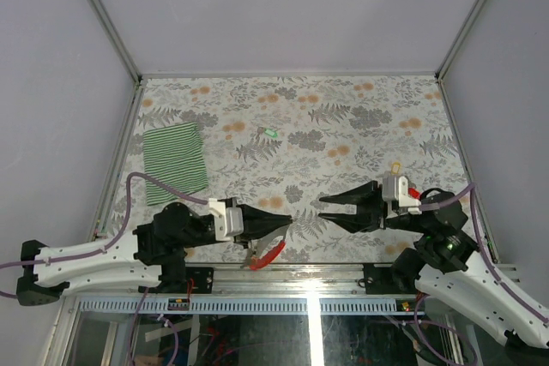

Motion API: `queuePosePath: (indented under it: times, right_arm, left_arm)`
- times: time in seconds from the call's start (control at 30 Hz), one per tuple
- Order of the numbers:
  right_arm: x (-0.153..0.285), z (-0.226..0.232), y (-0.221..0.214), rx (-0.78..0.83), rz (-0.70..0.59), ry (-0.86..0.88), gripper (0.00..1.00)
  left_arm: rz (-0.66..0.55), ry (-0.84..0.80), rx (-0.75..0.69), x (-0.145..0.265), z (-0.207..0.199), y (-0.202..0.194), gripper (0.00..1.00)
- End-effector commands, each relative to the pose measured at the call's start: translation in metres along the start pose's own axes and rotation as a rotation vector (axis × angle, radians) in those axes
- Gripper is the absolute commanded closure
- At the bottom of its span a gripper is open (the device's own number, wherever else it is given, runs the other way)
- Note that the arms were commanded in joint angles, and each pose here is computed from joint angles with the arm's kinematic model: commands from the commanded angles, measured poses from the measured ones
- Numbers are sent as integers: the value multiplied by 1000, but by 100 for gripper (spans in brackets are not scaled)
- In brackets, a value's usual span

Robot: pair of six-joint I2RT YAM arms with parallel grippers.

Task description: Put the keys on the keyring

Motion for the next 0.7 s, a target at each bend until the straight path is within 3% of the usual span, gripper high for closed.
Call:
queuePosePath:
  times: [0.0,0.27,0.67]
  right_arm:
    - [-4,13,20,200,-166,127,61]
    - [-12,17,24,273,-185,213,64]
    - [-25,12,21,241,-133,229,69]
  left_arm:
    - [-234,-34,-78,2,-3,46,100]
    - [-276,-32,-63,0,-3,43,100]
    - [-259,-29,-83,-2,-2,42,100]
Point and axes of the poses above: each gripper's point midway between its finger pads, its own x axis back along the fingers, its own z axis along the line the jaws close on, y = z × x, the point moved 3 cm from there along x, back along the fingers, and after that the axes turned 4 degrees about x, right-handed, at the moved point
